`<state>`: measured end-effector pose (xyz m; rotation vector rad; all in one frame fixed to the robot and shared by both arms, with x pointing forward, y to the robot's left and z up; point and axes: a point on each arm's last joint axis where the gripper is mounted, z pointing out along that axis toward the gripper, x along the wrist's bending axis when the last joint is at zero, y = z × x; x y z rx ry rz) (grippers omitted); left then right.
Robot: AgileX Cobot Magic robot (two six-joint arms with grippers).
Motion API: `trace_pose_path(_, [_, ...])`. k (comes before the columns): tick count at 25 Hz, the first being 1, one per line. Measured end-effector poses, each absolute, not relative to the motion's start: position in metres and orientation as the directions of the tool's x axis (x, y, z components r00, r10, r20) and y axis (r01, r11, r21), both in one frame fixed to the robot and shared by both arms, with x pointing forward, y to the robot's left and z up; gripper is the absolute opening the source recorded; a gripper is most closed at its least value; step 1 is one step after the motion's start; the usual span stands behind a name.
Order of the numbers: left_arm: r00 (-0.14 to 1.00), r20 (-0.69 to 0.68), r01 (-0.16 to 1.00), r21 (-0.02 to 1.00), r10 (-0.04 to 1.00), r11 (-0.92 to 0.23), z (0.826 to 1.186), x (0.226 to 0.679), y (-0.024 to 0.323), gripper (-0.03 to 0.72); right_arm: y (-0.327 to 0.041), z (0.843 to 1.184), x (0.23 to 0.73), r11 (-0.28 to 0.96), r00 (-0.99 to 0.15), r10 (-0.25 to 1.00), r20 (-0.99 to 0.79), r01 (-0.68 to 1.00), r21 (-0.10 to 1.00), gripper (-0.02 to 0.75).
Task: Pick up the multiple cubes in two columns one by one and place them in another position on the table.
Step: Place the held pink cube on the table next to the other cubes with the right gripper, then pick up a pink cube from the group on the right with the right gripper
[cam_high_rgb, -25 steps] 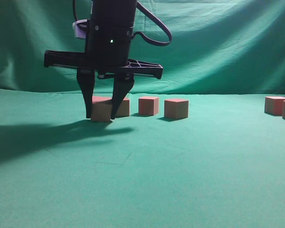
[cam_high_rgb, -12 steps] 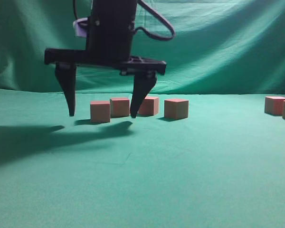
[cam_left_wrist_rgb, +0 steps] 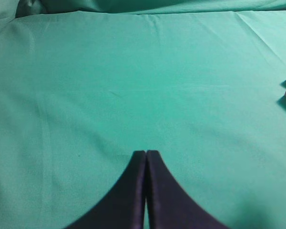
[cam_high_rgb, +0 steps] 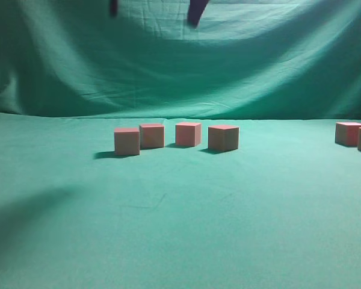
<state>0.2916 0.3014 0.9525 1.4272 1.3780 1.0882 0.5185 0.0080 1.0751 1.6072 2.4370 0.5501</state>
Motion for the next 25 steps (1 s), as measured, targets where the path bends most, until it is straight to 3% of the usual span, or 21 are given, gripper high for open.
trace_pose_path(3, [0.014, 0.028, 0.259, 0.965, 1.000, -0.031, 0.953, 0.292, 0.301, 0.000, -0.016, 1.110, 0.507, 0.403, -0.432, 0.901, -0.030, 0.811, 0.423, 0.613])
trace_pose_path(5, [0.014, 0.028, 0.259, 0.965, 1.000, -0.031, 0.953, 0.292, 0.301, 0.000, -0.029, 1.130, 0.502, 0.426, -0.441, 0.894, -0.082, 0.776, 0.466, 0.566])
trace_pose_path(12, [0.014, 0.028, 0.259, 0.965, 1.000, -0.031, 0.953, 0.292, 0.301, 0.000, -0.077, 1.184, 0.484, 0.468, -0.418, 0.878, -0.232, 0.651, 0.598, 0.568])
trace_pose_path(18, [0.014, 0.028, 0.259, 0.965, 1.000, -0.031, 0.953, 0.292, 0.301, 0.000, -0.158, 1.167, 0.475, 0.391, -0.247, 0.916, -0.318, 0.734, 0.556, 0.568])
trace_pose_path(25, [0.014, 0.028, 0.259, 0.965, 1.000, -0.031, 0.953, 0.292, 0.301, 0.000, -0.218, 1.089, 0.462, 0.181, -0.111, 0.971, -0.213, 0.923, 0.341, 0.568])
